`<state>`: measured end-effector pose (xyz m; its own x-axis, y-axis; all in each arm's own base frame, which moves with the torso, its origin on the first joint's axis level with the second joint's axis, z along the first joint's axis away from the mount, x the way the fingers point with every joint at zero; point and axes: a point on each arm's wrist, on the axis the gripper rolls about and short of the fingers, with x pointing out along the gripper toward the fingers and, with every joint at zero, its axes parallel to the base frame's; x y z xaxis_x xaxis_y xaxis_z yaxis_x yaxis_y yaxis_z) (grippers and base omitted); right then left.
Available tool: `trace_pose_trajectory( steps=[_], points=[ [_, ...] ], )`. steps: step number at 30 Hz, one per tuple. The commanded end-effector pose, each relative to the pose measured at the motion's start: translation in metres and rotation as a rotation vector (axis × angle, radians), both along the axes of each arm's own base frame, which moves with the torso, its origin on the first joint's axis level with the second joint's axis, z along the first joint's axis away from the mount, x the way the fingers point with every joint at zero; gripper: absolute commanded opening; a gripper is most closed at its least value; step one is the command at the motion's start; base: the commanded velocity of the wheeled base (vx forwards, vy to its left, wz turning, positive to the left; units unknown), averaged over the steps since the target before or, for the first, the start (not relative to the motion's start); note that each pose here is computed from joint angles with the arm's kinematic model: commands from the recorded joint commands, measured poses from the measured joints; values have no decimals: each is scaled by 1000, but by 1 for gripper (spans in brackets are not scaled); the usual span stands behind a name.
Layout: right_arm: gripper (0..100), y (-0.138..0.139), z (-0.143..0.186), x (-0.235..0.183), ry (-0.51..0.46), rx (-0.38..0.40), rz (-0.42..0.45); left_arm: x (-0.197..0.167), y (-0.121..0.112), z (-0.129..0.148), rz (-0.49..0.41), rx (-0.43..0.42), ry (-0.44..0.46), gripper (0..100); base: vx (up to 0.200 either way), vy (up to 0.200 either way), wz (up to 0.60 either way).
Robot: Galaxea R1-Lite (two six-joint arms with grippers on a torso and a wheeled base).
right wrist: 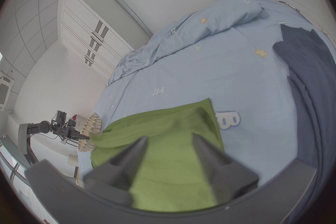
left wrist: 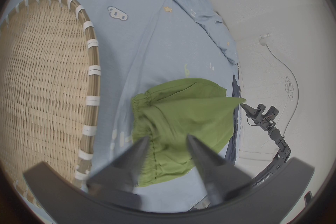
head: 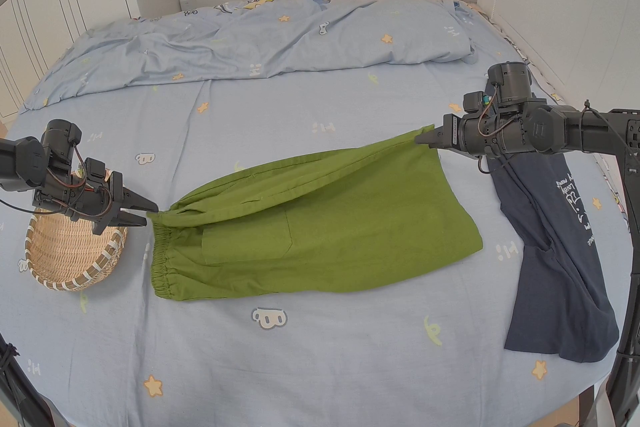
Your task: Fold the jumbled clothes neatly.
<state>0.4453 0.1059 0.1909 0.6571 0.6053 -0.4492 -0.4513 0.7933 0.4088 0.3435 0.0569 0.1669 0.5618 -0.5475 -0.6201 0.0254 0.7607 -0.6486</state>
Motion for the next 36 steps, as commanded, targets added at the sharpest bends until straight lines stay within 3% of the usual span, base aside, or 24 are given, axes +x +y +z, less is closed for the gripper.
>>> trace_pose_trajectory(
  steps=[1,13,17,26,32,36],
  points=[
    [100,7,-14,6,26,-5,16,6,-4,-6,-10,-6,7,100,0,0,0],
    [100,9,-17,-2,56,-10,22,5,-17,-6,-47,-4,-5,100,0,0,0],
    [100,-2,0,-27,63,-2,11,-6,-18,-20,-49,-7,44,100,0,0,0],
    [100,-37,9,-95,82,20,-46,-38,-24,-51,-57,6,-30,100,0,0,0],
    [100,-41,2,-110,65,38,-55,-41,-29,-69,-68,12,-82,100,0,0,0],
    [100,-39,2,-110,57,45,-52,-38,-33,-78,-82,11,-63,100,0,0,0]
  ],
)
